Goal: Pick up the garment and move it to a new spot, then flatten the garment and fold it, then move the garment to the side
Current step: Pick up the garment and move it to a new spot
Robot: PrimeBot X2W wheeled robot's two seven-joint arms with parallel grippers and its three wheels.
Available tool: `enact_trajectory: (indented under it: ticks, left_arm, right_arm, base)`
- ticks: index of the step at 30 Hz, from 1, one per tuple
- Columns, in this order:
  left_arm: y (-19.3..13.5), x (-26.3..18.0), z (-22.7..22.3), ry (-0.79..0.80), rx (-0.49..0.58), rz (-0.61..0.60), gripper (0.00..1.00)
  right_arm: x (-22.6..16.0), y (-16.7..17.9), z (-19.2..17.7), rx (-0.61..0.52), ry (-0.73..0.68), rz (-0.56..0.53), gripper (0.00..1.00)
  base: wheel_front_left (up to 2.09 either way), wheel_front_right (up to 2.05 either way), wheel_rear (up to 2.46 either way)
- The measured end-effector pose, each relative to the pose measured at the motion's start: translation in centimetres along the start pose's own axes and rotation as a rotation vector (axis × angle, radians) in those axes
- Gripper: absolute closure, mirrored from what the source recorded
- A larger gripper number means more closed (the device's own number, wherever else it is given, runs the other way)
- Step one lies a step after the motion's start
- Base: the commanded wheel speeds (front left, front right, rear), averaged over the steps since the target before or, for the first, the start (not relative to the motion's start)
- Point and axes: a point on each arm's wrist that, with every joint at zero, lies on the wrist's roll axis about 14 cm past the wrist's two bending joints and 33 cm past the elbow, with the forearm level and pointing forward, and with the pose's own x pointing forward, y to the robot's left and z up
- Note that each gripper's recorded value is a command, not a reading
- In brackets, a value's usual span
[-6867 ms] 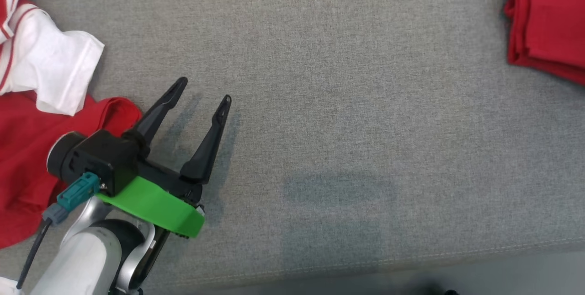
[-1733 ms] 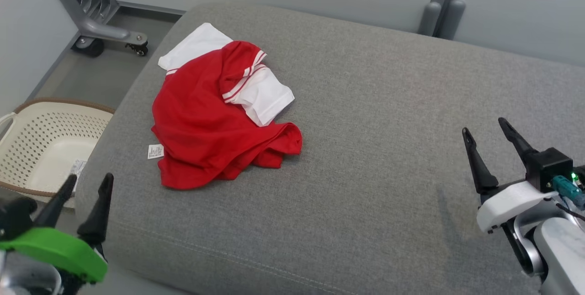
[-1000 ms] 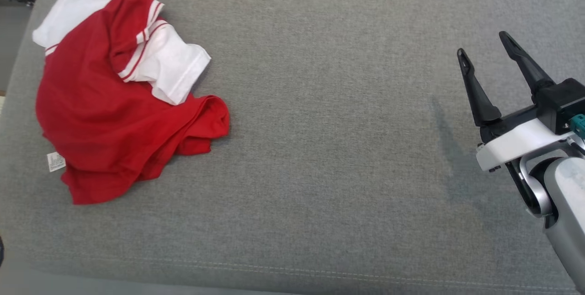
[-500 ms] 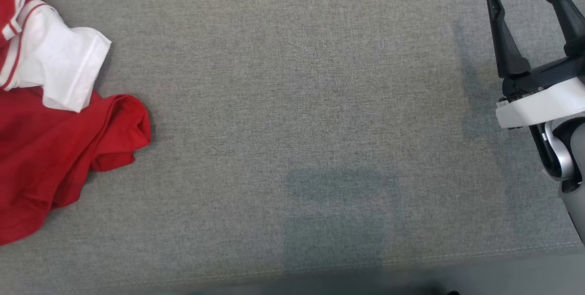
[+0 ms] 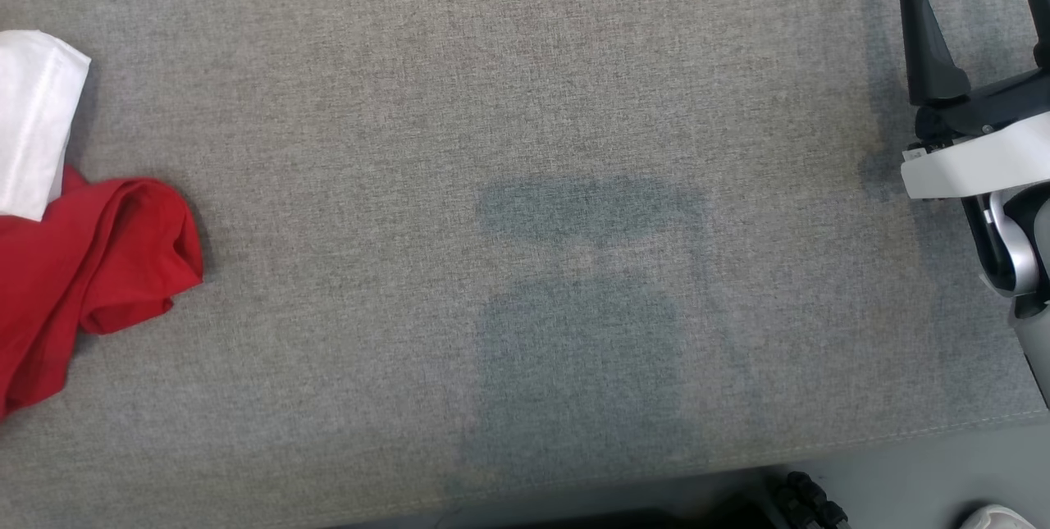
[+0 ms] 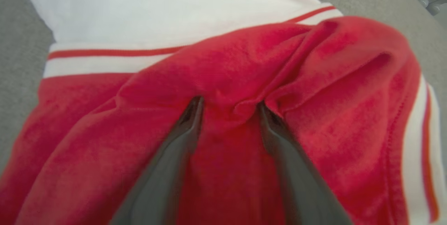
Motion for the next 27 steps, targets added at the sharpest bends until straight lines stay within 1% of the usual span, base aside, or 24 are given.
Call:
enact_trajectory:
  ticks: [4, 7, 11, 15, 19, 23, 24, 27]
  left_arm:
    - [-1.4, -0.2, 0.0, 0.005, -0.003, -0.051, 1.0]
    - [-3.0, -0.6, -0.5, 0.031, 0.051, -0.114, 1.0]
    - [-8.2, -1.5, -1.9, 0.049, 0.157, -0.283, 1.0]
    - [-12.8, -3.6, -2.2, 0.025, 0.248, -0.432, 1.0]
    - [-16.7, -6.0, -3.0, 0.007, 0.335, -0.534, 1.0]
    - [-21.4, -9.0, -5.0, 0.004, 0.421, -0.662, 1.0]
    - [-21.4, -9.0, -5.0, 0.004, 0.421, -0.662, 1.0]
    - [-24.6, -11.6, -6.5, -0.008, 0.471, -0.754, 1.0]
  right_arm:
    - [0.0, 0.1, 0.0, 0.001, -0.002, 0.002, 0.0]
    - [0.0, 0.5, 0.4, 0.008, -0.013, 0.005, 0.0]
    - [-0.2, 0.5, 0.8, 0.013, -0.021, -0.004, 0.0]
    - [-0.6, 0.7, 1.6, 0.021, -0.034, -0.01, 0.0]
    - [-1.4, 1.5, 2.1, 0.041, -0.036, -0.01, 0.0]
    - [-2.3, 2.3, 3.2, 0.067, -0.052, -0.01, 0.0]
    - [-2.3, 2.3, 3.2, 0.067, -0.052, -0.01, 0.0]
    - [-3.2, 2.7, 3.9, 0.084, -0.061, -0.012, 0.0]
  base:
    - [0.0, 0.0, 0.0]
    - [0.0, 0.0, 0.0]
    - [0.0, 0.0, 0.0]
    - [0.0, 0.0, 0.0]
    - [0.0, 0.0, 0.0]
    - [0.0, 0.0, 0.0]
    - [0.0, 0.0, 0.0]
    - [0.0, 0.0, 0.0]
